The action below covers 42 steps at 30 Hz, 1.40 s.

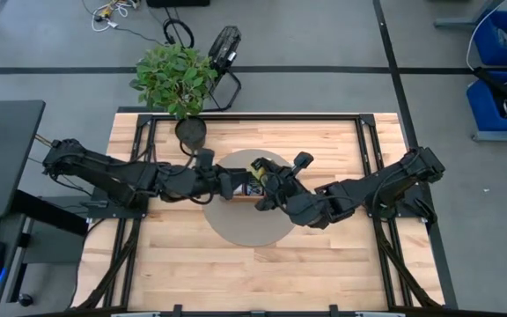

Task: Pick & Place Tea
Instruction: Put the yellow tea bag into the right section of the wooden organizer

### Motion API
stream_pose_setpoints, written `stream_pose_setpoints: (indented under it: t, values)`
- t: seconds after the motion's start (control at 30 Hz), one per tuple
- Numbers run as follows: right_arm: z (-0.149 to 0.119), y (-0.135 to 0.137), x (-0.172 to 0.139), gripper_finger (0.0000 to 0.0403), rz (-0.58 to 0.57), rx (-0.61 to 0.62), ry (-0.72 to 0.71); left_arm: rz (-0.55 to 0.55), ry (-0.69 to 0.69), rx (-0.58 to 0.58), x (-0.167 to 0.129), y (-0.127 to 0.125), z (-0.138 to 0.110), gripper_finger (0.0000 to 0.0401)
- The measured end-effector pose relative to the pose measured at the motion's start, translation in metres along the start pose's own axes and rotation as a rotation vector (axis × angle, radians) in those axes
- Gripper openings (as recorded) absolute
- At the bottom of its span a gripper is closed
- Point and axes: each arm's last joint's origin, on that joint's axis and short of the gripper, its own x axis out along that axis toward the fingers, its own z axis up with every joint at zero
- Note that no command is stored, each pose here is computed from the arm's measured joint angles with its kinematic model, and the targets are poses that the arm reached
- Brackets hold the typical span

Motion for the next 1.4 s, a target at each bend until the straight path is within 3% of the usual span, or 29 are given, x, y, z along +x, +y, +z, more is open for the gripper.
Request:
stream_pose_setpoints:
  t: [0.77,0.93,1.2,1.4]
  values:
    - [0.0015,-0.0001,0.0039,0.0,0.047,0.036,-0.017,0.004,-0.04,0.044,0.0071,0.0022,0.0067,0.0191]
    - [0.0013,-0.0004,0.0049,0.0,0.048,0.036,-0.016,-0.002,-0.031,0.065,0.0071,0.002,0.0065,0.0145]
    - [0.0013,-0.0001,0.0057,0.0,0.061,0.036,-0.019,-0.004,-0.032,0.114,0.0072,0.0017,0.0065,0.0013]
    - [0.0013,0.0009,0.0057,0.0005,0.113,0.01,-0.033,0.004,-0.029,0.225,0.0061,0.0017,0.0048,0.0004]
